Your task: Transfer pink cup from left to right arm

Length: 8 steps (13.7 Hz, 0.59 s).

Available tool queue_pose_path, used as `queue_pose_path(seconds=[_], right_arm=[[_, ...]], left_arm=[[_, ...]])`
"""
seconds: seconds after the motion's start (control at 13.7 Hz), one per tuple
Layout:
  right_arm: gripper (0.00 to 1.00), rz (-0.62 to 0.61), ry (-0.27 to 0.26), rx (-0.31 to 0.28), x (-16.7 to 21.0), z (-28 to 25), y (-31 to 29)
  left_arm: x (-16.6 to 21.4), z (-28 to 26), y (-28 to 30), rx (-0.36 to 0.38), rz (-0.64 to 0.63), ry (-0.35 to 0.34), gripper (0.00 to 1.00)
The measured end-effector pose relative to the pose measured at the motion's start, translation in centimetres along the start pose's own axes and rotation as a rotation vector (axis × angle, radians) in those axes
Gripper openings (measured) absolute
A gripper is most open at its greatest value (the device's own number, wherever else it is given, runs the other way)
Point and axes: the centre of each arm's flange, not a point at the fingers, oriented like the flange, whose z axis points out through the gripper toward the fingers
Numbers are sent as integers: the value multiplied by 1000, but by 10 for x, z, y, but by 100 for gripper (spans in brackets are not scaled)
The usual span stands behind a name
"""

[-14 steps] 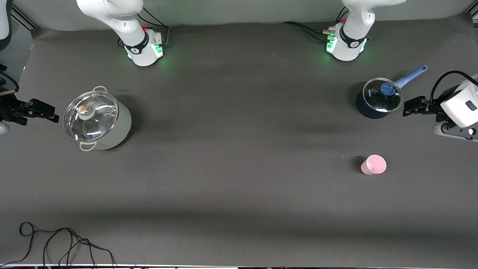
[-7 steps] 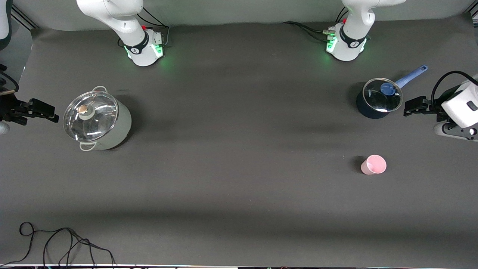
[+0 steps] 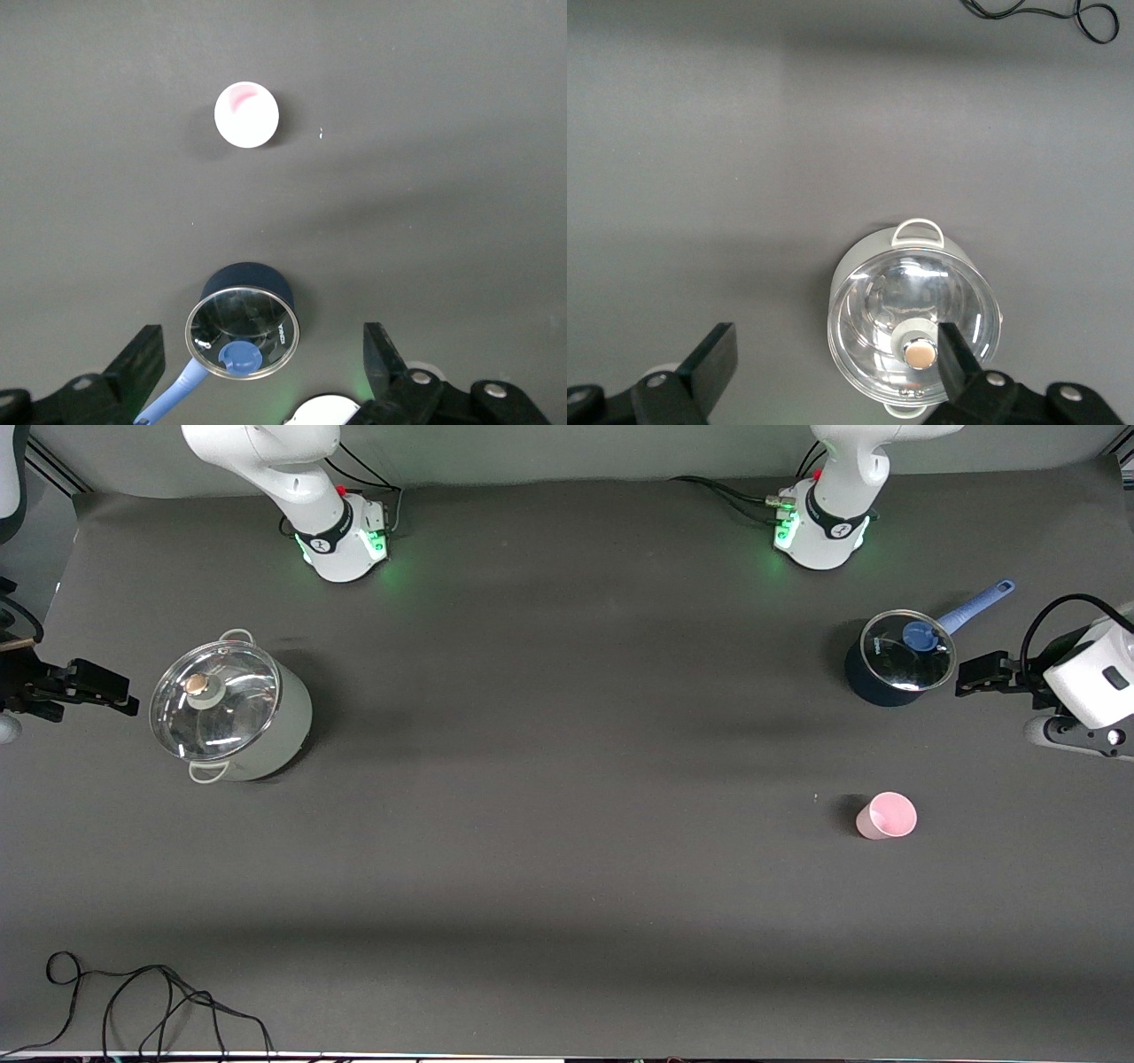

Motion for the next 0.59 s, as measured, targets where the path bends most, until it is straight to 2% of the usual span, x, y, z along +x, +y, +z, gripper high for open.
queue_pose_path(seconds=[0.29, 0.44, 0.59], right_arm=[[100, 0, 2, 1, -1, -1, 0], [100, 1, 3, 1, -1, -1, 0], [100, 1, 3, 2, -1, -2, 0]], left_arm=[[1, -1, -7, 10, 109, 2, 100], [2, -7, -12, 51, 162, 17, 100], [6, -12, -17, 90, 290, 49, 100]])
